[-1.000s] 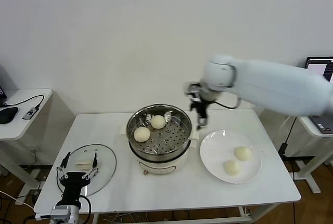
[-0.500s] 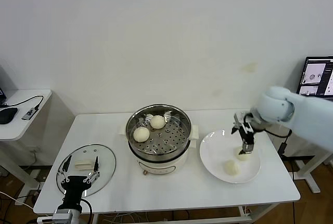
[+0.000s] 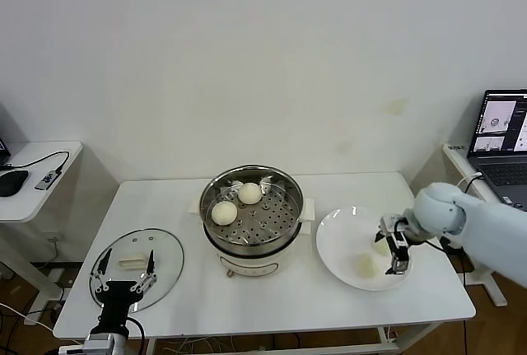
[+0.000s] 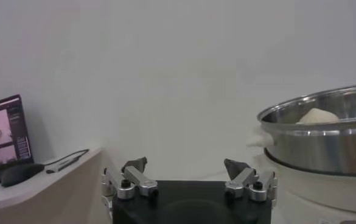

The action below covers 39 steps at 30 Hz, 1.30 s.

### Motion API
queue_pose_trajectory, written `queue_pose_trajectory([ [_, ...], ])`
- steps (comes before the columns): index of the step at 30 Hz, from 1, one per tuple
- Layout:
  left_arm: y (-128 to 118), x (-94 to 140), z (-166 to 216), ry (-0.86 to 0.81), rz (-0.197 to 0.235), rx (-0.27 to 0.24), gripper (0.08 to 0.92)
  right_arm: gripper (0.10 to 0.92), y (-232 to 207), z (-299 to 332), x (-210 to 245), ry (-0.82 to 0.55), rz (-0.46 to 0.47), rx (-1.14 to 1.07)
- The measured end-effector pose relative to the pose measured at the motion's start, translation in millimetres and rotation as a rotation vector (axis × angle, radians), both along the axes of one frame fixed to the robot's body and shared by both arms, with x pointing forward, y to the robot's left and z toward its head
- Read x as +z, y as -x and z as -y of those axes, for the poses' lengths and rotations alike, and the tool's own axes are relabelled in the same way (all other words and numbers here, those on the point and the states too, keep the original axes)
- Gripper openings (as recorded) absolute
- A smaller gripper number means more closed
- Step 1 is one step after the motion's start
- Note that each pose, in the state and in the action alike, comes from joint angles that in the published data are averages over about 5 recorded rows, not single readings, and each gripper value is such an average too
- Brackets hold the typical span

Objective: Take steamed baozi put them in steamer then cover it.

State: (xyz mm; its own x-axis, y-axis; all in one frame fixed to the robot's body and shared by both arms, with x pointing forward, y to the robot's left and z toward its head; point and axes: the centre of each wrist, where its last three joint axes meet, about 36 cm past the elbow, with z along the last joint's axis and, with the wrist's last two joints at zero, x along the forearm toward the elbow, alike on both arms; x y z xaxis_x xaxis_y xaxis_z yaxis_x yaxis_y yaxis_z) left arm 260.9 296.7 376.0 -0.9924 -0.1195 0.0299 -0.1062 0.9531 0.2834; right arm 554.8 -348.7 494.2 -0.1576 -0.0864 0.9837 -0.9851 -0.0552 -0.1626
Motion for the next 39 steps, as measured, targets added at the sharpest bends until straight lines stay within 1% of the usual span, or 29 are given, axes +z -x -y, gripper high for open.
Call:
queue_pose_trajectory([
  [11, -1.6, -2.1, -3.4, -0.008, -0.001, 0.006, 0.823, 0.823, -12.2, -5.7, -29.3, -0.006, 0.009, -0.008],
  [20, -1.9, -3.2, -5.1, -0.015, -0.004, 0.007, 0.823, 0.819, -15.5, -14.0, -46.5, -0.008, -0.01, -0.021],
  [23, -1.8, -3.4, -5.4, -0.016, -0.004, 0.009, 0.823, 0.793, -17.1, -15.1, -47.9, -0.006, -0.009, -0.026],
  [33, -2.2, -3.0, -4.1, -0.014, -0.001, 0.01, 0.823, 0.659, -21.8, -19.0, -46.7, -0.006, -0.012, -0.031],
  [39, -2.5, -1.7, -3.9, -0.013, 0.003, 0.012, 0.823, 0.621, -28.2, -18.9, -35.4, -0.014, -0.006, -0.035],
])
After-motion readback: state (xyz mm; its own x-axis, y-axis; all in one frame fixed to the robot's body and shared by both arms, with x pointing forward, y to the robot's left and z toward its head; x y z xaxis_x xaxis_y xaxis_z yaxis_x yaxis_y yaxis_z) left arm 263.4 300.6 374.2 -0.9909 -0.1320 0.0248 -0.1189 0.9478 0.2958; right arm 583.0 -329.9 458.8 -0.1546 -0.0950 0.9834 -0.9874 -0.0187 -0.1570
